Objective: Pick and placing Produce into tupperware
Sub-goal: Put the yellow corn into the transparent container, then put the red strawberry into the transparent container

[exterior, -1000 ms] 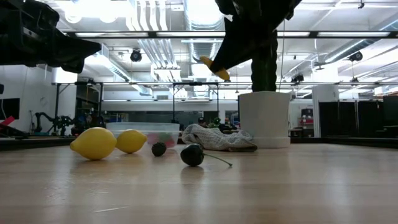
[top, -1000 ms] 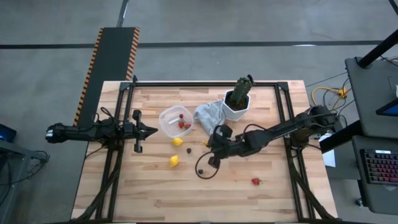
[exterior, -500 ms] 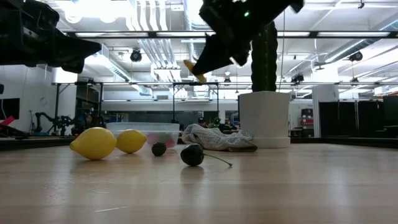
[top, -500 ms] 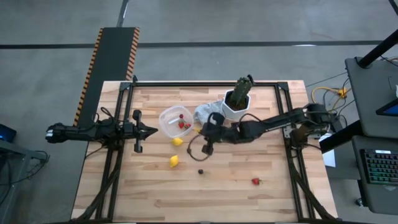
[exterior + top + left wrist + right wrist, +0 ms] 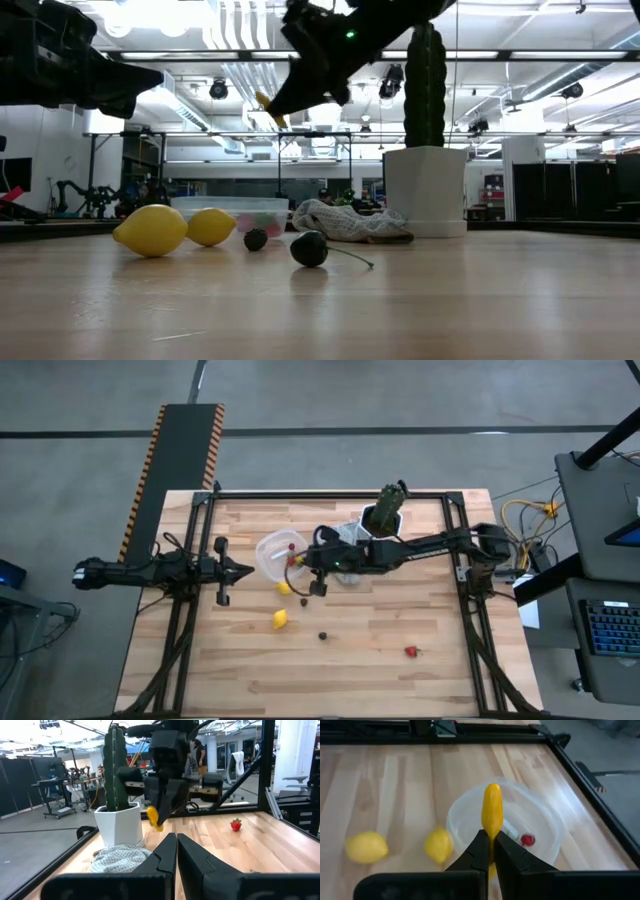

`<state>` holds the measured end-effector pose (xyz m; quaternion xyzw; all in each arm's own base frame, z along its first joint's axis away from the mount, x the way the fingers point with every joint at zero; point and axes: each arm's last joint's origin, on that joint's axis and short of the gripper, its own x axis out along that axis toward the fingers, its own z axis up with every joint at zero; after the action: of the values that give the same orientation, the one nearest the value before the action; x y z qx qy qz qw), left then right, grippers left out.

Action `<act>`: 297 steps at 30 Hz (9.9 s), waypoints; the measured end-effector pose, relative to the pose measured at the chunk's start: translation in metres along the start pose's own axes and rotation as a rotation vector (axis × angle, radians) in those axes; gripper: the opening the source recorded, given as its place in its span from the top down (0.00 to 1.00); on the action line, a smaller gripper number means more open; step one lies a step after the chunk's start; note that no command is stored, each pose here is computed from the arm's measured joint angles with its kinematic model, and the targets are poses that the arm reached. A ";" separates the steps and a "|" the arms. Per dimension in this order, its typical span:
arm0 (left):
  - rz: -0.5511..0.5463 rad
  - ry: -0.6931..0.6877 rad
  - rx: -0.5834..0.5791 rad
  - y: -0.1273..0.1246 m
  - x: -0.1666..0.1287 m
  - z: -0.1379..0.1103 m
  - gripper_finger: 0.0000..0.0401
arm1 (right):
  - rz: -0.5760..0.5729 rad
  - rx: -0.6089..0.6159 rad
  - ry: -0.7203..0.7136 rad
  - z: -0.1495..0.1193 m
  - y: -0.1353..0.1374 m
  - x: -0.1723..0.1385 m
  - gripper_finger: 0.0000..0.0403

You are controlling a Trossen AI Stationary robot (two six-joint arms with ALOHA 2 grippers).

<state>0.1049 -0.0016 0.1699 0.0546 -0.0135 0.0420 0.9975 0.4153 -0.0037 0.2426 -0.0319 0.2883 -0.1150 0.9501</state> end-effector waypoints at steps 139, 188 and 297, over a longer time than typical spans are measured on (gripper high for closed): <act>0.000 0.002 0.000 0.000 0.000 0.000 1.00 | -0.075 -0.329 0.304 0.005 -0.019 0.081 0.49; 0.000 0.006 0.000 0.000 0.000 -0.001 1.00 | 0.557 -0.145 0.243 -0.097 0.070 -0.273 0.58; 0.038 0.004 -0.001 0.001 0.000 0.000 1.00 | -0.081 0.025 0.064 -0.121 0.139 -0.150 0.98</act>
<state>0.1051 -0.0005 0.1700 0.0537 -0.0125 0.0610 0.9966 0.2551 0.1673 0.2051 -0.0280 0.3155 -0.1580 0.9353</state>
